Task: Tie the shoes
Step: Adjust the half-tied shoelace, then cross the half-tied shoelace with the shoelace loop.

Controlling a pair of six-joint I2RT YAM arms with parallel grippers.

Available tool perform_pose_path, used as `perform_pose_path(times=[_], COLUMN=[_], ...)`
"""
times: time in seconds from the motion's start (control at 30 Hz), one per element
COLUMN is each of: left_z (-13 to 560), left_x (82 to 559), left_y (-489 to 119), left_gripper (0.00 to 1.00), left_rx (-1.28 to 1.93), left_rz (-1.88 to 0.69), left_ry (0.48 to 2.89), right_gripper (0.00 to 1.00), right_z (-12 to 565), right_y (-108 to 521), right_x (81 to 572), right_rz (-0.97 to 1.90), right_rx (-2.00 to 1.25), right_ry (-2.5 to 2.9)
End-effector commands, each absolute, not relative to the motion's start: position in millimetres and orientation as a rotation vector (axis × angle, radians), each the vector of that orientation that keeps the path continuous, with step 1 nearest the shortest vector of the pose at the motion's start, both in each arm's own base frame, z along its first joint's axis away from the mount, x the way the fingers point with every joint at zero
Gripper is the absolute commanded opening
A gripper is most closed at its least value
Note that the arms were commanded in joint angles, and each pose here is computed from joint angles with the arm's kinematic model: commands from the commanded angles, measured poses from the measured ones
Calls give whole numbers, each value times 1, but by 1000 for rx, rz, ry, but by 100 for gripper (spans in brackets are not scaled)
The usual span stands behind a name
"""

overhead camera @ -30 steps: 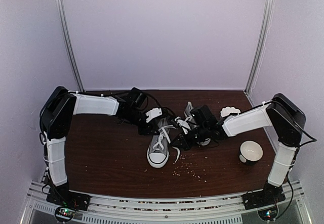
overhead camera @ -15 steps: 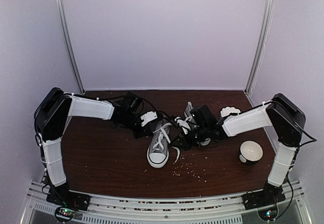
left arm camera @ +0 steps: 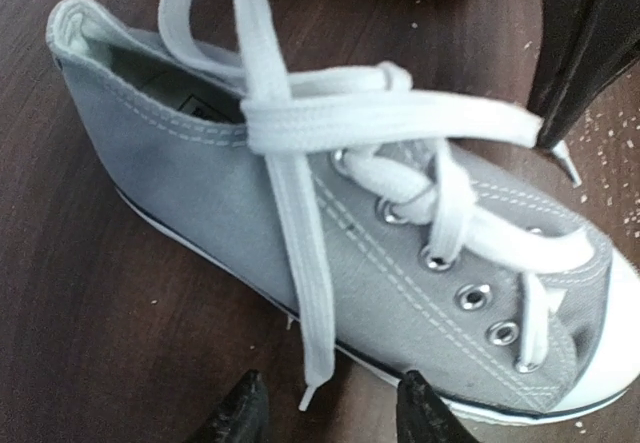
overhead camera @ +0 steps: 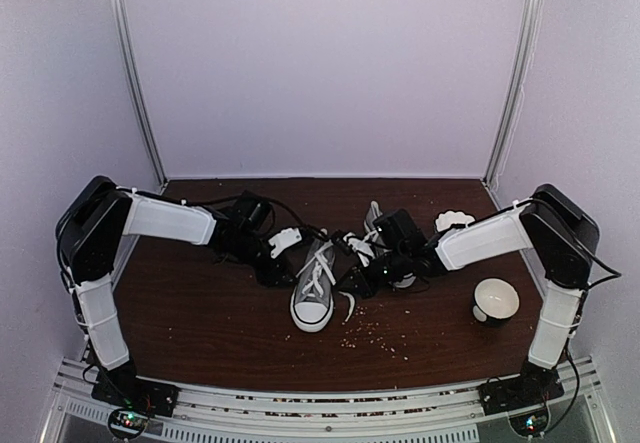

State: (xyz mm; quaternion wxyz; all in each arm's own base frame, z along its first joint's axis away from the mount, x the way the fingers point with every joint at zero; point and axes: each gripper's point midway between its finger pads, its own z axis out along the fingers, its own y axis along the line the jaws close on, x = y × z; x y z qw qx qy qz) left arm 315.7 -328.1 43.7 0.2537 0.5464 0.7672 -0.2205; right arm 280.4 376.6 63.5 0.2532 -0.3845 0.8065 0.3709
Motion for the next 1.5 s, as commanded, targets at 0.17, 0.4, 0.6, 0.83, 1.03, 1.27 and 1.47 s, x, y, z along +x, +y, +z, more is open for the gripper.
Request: perform_pose_path(times=[0.17, 0.4, 0.6, 0.83, 1.03, 1.27, 1.47], left_z=[137, 119, 108, 95, 89, 80, 77], left_x=[322, 348, 360, 367, 357, 353, 347], left_y=[-373, -389, -395, -394, -393, -393, -398], left_gripper=[53, 55, 55, 46, 35, 42, 24], left_rx=[1422, 1314, 1253, 1228, 1254, 1262, 1278], left_rz=[-892, -990, -997, -962, -999, -1008, -1063], left_ry=[1885, 2039, 2127, 2188, 2219, 2250, 2246], right_gripper=[0, 0, 0, 0, 0, 0, 0], right_z=[72, 79, 83, 87, 84, 84, 83], right_y=[382, 377, 375, 374, 372, 374, 373], right_x=[284, 288, 293, 297, 295, 298, 298], right_rz=[1026, 995, 994, 987, 984, 975, 975], right_rx=[-1046, -1030, -1000, -995, -994, -996, -996], right_ry=[2178, 2177, 2182, 2176, 2186, 2190, 2192])
